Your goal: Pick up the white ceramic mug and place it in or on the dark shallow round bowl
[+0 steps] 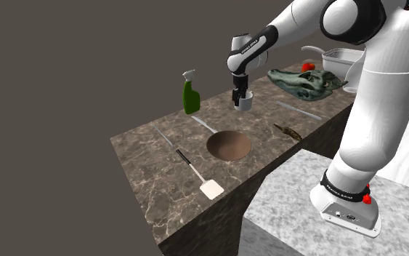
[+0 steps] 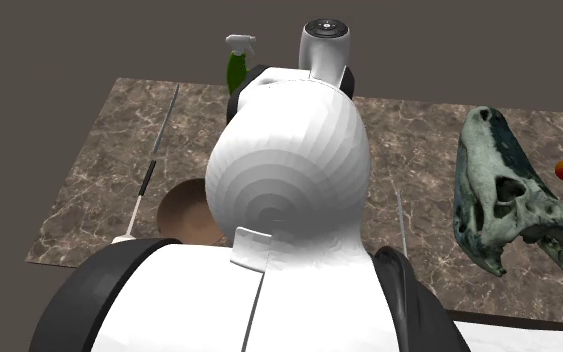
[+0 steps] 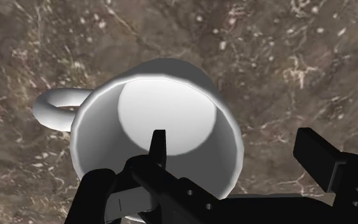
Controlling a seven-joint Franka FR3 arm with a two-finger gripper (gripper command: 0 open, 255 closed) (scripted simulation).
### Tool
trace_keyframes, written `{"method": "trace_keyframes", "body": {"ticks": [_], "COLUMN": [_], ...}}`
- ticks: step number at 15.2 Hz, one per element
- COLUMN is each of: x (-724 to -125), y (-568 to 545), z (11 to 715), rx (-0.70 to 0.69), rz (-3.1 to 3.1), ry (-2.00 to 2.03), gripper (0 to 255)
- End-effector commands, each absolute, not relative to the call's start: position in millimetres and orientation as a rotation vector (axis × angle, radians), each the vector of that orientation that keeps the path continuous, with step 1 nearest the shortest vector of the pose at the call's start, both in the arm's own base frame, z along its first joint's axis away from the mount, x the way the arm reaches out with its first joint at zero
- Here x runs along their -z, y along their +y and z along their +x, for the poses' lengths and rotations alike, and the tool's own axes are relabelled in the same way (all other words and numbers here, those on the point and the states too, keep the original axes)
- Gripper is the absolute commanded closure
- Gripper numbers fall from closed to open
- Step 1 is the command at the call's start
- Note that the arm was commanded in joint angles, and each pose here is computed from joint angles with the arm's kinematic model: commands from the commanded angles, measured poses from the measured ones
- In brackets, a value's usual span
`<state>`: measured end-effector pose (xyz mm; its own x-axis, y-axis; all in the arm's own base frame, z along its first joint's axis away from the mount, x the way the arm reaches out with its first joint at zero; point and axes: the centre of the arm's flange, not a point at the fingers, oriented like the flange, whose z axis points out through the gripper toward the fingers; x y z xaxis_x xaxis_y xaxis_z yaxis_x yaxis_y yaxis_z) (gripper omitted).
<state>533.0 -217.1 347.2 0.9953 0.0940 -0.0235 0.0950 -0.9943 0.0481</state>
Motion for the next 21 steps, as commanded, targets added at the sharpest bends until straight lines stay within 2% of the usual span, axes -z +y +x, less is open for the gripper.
{"method": "trace_keyframes", "body": {"ticks": [1,2,3,12,21], "x": [-347,-347,-347,-347,-395], "y": [-217,-217,-217,-217,-217], "z": [533,533,533,533,533], "rx": [0.033,0.033,0.033,0.033,0.033], "rz": [3.089,3.089,3.089,3.089,3.089], "ry": [0.146,0.146,0.146,0.146,0.146], "gripper": [0,0,255,255,255]}}
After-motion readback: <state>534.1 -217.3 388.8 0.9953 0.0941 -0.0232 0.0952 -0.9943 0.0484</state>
